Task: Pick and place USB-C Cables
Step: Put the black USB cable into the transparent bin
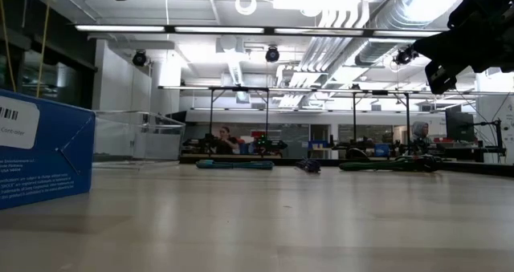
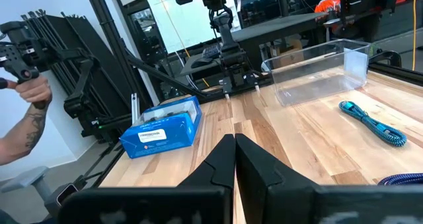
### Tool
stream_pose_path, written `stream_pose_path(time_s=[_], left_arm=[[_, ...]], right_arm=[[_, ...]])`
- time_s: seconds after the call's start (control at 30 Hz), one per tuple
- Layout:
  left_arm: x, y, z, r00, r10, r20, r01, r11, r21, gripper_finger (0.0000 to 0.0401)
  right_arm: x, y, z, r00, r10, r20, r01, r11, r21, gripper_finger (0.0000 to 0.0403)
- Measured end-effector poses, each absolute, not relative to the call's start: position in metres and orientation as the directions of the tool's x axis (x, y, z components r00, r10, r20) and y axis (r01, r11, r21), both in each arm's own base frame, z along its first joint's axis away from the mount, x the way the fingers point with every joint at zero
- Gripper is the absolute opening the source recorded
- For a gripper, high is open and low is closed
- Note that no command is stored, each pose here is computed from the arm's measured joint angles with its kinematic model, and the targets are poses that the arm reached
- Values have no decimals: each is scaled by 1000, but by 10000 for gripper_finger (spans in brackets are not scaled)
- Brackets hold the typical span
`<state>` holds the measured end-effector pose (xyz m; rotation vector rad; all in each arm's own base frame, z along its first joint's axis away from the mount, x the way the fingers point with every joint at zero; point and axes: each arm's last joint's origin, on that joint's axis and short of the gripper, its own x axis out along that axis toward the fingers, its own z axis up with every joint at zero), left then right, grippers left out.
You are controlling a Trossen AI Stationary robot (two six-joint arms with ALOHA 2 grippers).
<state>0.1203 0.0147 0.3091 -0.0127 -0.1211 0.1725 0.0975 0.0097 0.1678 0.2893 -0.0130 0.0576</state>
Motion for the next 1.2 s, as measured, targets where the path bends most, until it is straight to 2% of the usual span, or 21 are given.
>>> stream_pose_path(time_s=[0.33, 0.67, 1.2], left_arm=[[158, 21, 285, 974, 190, 120, -191, 982, -4, 191], [199, 49, 264, 982, 164, 94, -162, 986, -24, 191], [210, 67, 254, 989, 109, 98, -103, 993, -61, 191]], right_arm=[[97, 10, 168, 998, 54, 21, -58, 957, 285, 4], [97, 10, 168, 998, 55, 22, -59, 957, 285, 4], [97, 10, 168, 998, 52, 22, -56, 957, 285, 4]])
